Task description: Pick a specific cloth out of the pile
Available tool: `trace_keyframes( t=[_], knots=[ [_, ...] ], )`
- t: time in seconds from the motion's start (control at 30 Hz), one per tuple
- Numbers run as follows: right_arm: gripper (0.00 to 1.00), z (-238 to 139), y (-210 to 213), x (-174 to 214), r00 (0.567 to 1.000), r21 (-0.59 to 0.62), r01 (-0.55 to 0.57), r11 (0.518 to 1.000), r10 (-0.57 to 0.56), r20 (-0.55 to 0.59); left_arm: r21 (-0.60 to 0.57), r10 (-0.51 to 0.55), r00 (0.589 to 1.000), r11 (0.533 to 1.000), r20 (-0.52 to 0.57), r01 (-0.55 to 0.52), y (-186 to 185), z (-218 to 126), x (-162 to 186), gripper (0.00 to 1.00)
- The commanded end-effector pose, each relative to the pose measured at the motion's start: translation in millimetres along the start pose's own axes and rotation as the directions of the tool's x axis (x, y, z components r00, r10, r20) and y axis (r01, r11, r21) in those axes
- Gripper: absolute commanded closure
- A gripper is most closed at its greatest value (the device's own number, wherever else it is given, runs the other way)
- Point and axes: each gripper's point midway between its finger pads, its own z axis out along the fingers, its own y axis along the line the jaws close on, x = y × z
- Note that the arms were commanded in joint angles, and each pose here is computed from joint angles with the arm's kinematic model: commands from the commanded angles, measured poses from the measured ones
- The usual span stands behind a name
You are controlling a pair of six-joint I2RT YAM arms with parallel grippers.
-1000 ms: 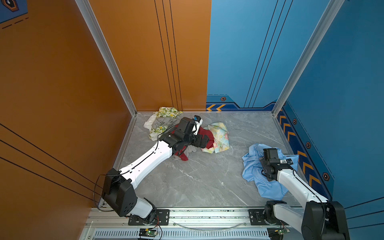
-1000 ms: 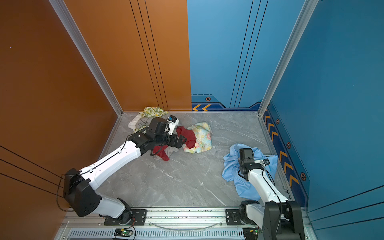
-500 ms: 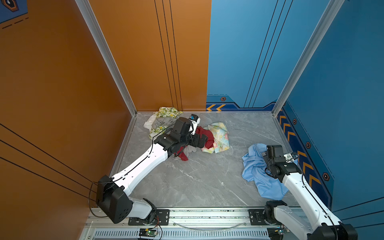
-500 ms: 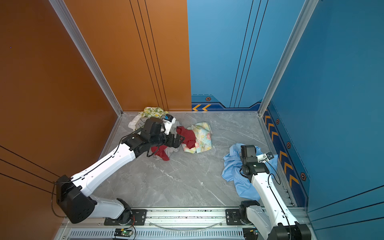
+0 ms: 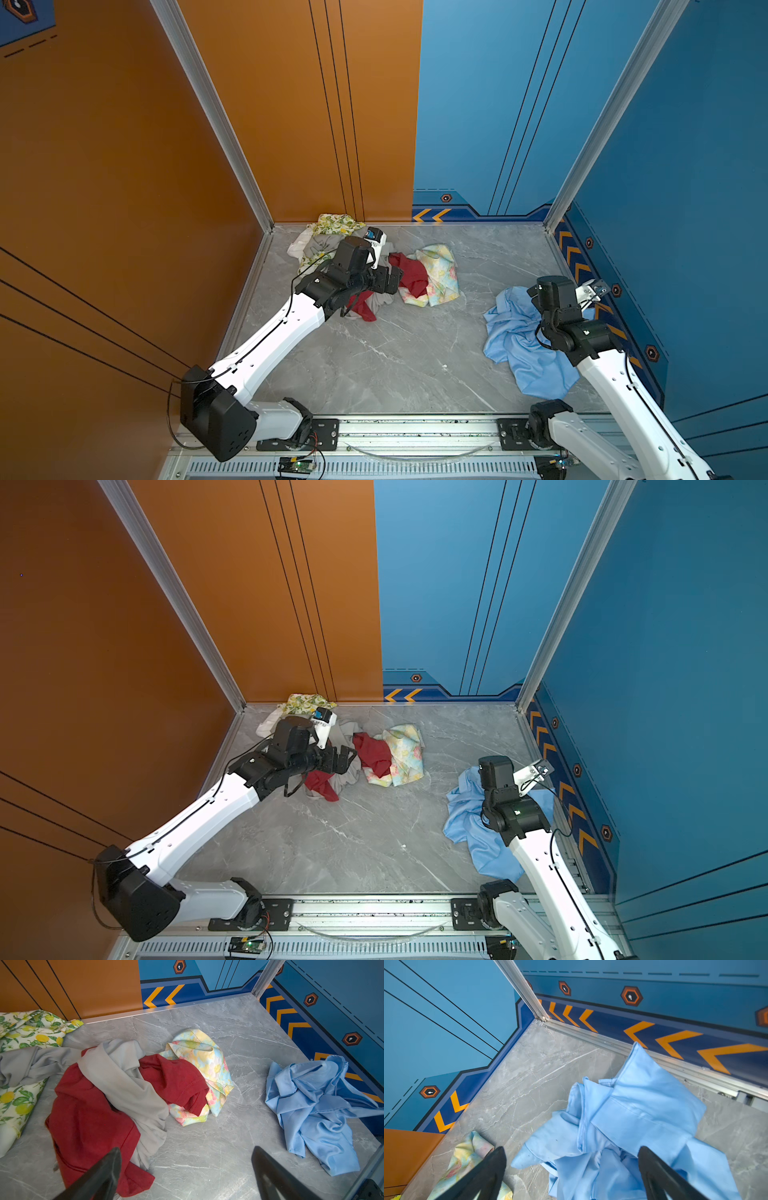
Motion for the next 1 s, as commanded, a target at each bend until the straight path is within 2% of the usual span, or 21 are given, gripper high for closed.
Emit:
trace_keyframes(
  t=[0.0, 0.1, 0.2, 0.33, 0.43, 0.5, 0.6, 0.7, 0.77, 0.8, 0.97],
  knots=[
    [0.00, -11, 11, -21, 0.986, 0.006, 0.148, 0.989, -0.148, 0.075, -0.053, -0.015, 1.000, 0.998, 0.006, 0.015, 15, -9, 1, 0.02],
    [0.00, -18, 31, -28, 0.968, -0.043, 0.236, 0.971, -0.231, 0.099, -0.078, -0.022, 0.999, 0.997, 0.023, 0.024, 24, -13, -3, 0.02],
    [0.00, -25, 52, -32, 0.935, -0.121, 0.341, 0.932, -0.324, 0.143, -0.109, -0.027, 0.999, 0.994, 0.037, 0.031, 35, -19, -6, 0.02],
    [0.00, -33, 78, -33, 0.880, -0.231, 0.465, 0.855, -0.418, 0.226, -0.170, -0.044, 0.997, 0.984, 0.065, 0.055, 57, -29, -8, 0.02],
    [0.00, -38, 97, -29, 0.830, -0.302, 0.554, 0.775, -0.487, 0.273, -0.230, -0.039, 0.995, 0.972, 0.087, 0.059, 74, -38, -8, 0.02],
    [0.00, -40, 109, -21, 0.804, -0.359, 0.593, 0.721, -0.511, 0.304, -0.267, -0.045, 0.994, 0.961, 0.099, 0.070, 88, -45, -7, 0.02],
    [0.00, -42, 119, -14, 0.787, -0.418, 0.617, 0.667, -0.516, 0.339, -0.306, -0.060, 0.990, 0.947, 0.130, 0.098, 106, -55, -5, 0.02],
    [0.00, -39, 121, -10, 0.767, -0.423, 0.641, 0.640, -0.531, 0.361, -0.328, -0.067, 0.984, 0.937, 0.168, 0.120, 121, -65, -2, 0.02],
    [0.00, -33, 118, -11, 0.763, -0.411, 0.646, 0.643, -0.533, 0.365, -0.335, -0.069, 0.979, 0.933, 0.190, 0.130, 130, -71, -1, 0.02],
    [0.00, -30, 117, -9, 0.762, -0.410, 0.647, 0.642, -0.535, 0.365, -0.347, -0.077, 0.982, 0.928, 0.173, 0.134, 138, -68, 11, 0.02],
    [0.00, -14, 108, 0, 0.782, -0.428, 0.623, 0.655, -0.519, 0.344, -0.415, -0.088, 0.965, 0.890, 0.248, 0.188, 172, -70, 33, 0.02]
  ],
)
